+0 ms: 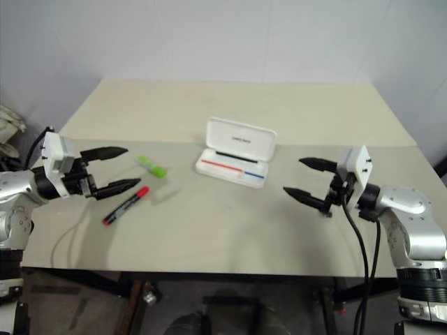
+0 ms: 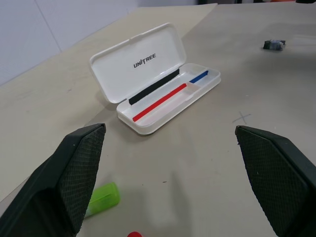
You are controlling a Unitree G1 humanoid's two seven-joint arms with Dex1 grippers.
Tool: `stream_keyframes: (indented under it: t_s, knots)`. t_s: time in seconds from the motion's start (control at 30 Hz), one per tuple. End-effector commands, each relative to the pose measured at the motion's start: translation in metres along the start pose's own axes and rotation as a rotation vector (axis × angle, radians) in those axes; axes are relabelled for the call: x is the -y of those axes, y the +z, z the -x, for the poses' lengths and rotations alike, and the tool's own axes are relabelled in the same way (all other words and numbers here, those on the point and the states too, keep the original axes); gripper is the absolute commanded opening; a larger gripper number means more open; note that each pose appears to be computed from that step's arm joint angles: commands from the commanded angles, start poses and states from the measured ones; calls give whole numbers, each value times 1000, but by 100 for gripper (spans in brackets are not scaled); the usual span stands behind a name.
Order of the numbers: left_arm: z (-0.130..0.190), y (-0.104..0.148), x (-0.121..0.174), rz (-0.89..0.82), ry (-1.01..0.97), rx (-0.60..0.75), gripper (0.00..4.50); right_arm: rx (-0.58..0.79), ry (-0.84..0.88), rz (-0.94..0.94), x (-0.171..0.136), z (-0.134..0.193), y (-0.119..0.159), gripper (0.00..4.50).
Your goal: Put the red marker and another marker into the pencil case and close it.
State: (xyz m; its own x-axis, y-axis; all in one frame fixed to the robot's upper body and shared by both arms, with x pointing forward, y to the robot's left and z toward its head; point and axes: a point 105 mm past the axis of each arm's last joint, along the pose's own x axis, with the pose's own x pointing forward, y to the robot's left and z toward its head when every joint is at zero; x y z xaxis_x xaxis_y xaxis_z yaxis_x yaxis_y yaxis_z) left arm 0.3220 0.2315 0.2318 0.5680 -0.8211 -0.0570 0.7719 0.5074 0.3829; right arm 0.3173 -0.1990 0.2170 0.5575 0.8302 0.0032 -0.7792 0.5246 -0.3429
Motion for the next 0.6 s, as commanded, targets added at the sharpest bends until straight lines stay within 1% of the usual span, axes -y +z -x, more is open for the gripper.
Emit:
stream_keyframes:
  t_s: [0.03,0.2,0.33,0.4,0.53,0.6]
  knots:
    - [-1,7,-4,-20,1,29,447,49,-10,48,4,-2,13,450]
    - [-8,5,-4,-25,-16,39,447,64,2,31,1,-10,6,450]
    - [-15,7,0,-16,-33,53,447,14,40,21,-1,-12,1,450]
    - [-15,6,1,-19,-43,33,447,-39,64,34,1,-20,1,450]
    - [-13,7,1,-27,-46,9,447,-89,82,39,5,-34,5,450]
    - [-10,7,1,-32,-40,-9,450,-101,72,50,10,-42,7,407]
